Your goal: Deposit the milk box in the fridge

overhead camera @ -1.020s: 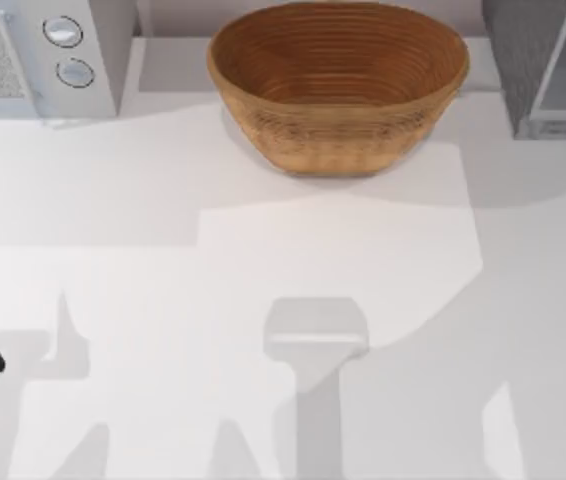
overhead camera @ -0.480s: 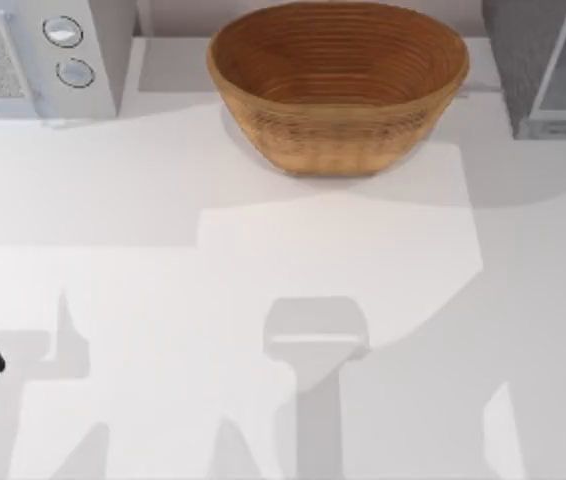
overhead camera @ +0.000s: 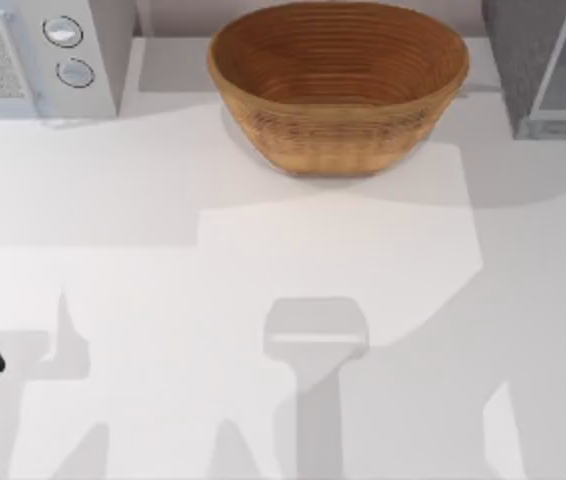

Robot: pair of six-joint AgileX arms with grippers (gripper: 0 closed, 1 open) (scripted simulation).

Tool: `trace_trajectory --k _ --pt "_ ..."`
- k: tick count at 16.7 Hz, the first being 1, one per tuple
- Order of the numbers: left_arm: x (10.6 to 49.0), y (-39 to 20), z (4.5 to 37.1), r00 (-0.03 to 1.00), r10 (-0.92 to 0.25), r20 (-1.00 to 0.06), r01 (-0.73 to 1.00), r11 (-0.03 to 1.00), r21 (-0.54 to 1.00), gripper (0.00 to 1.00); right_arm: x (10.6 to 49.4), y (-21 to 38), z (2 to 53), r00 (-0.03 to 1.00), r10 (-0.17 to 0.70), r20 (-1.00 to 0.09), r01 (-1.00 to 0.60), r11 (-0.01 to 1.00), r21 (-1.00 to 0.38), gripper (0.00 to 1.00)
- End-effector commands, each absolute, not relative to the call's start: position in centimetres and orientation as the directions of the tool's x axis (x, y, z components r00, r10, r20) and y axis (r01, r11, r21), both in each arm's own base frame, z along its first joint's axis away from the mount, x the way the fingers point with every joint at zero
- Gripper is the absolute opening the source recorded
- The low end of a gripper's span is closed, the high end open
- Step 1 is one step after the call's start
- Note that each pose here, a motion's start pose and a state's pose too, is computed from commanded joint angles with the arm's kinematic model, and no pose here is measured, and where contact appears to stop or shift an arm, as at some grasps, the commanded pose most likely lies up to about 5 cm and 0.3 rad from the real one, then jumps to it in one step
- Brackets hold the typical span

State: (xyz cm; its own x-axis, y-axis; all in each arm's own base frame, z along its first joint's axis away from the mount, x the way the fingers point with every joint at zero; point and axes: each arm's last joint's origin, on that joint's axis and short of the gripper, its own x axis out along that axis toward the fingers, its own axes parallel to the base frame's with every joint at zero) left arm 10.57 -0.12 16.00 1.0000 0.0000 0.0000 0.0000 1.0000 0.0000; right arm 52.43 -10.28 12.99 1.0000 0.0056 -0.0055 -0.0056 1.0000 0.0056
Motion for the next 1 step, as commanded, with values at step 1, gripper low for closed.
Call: trace_trajectory --k 1 --pt "10.57 -0.12 16.00 1.000 0.000 0.000 0.000 1.000 0.000 1.00 52.43 -10.28 12.99 1.000 0.006 -0.005 -0.006 1.000 0.006 1.00"
